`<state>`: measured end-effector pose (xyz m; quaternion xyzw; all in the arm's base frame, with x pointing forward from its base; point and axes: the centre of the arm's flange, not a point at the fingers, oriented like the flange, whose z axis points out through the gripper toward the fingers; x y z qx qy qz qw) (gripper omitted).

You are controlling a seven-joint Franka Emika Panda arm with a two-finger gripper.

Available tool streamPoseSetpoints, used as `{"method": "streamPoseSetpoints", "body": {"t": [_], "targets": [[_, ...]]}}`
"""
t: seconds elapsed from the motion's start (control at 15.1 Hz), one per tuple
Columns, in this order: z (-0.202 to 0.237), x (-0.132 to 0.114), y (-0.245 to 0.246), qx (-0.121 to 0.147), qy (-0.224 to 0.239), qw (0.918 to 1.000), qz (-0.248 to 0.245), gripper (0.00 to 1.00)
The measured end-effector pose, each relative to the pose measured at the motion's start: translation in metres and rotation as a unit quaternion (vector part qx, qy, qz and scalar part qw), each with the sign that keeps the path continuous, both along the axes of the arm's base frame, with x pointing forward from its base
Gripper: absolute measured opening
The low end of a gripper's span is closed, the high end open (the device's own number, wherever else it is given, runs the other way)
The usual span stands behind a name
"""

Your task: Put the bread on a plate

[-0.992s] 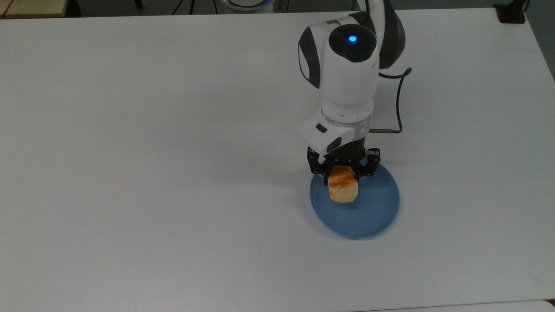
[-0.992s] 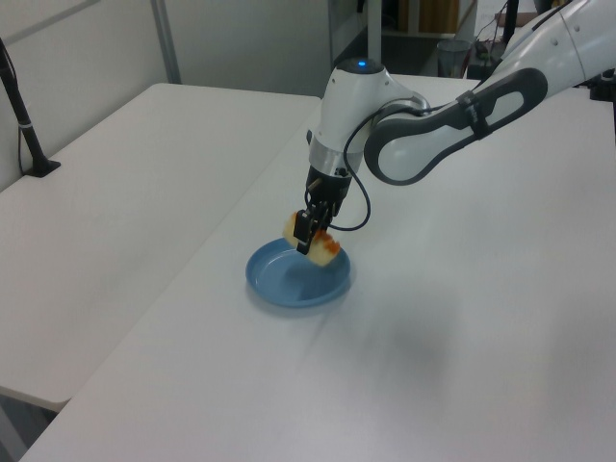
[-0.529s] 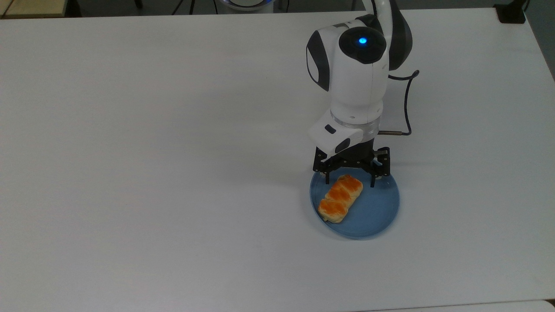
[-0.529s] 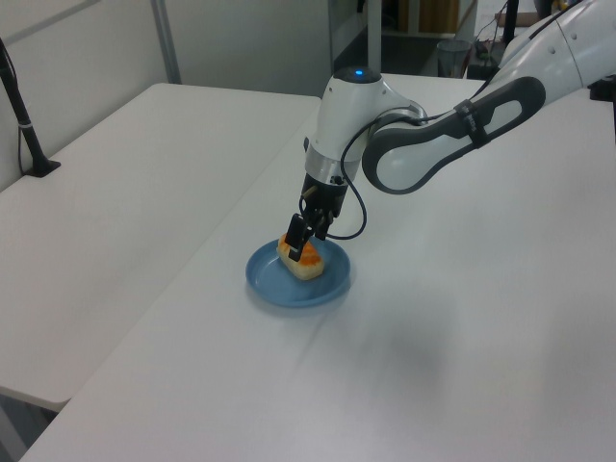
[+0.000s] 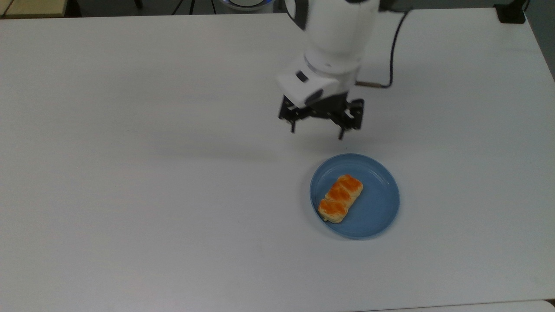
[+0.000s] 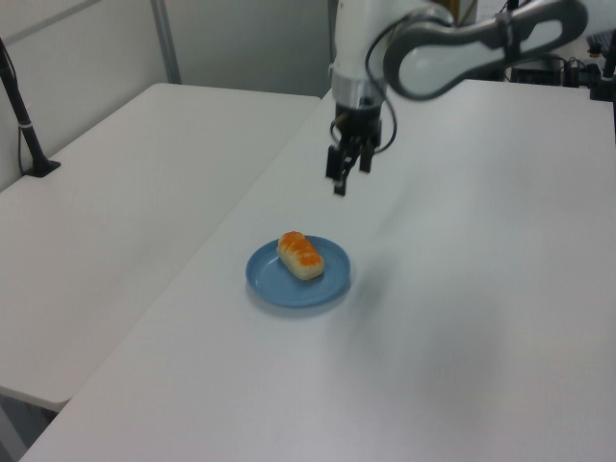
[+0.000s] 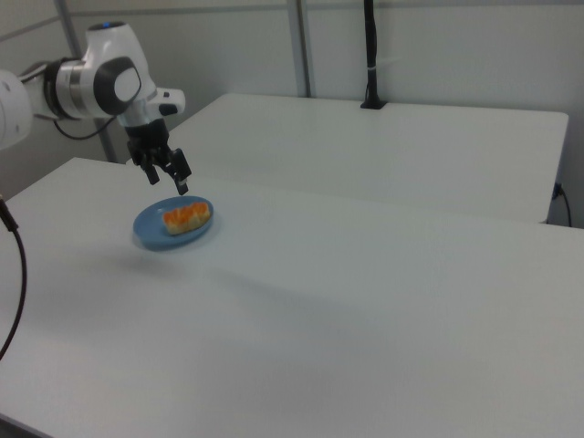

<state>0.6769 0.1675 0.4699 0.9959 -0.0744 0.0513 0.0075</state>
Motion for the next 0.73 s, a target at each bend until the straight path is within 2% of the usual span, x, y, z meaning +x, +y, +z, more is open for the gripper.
{"method": "streamPoseSetpoints", "body": {"t": [0.2, 0.46, 0.73], "targets": [[0.041, -0.025, -0.056, -0.007, 0.024, 0.9996, 0.016, 1.0], [0.083, -0.063, -0.127, -0.007, 0.031, 0.9988, 0.038, 1.0], [0.103, -0.085, -0.164, -0.006, 0.036, 0.9986, 0.039, 1.0]]}}
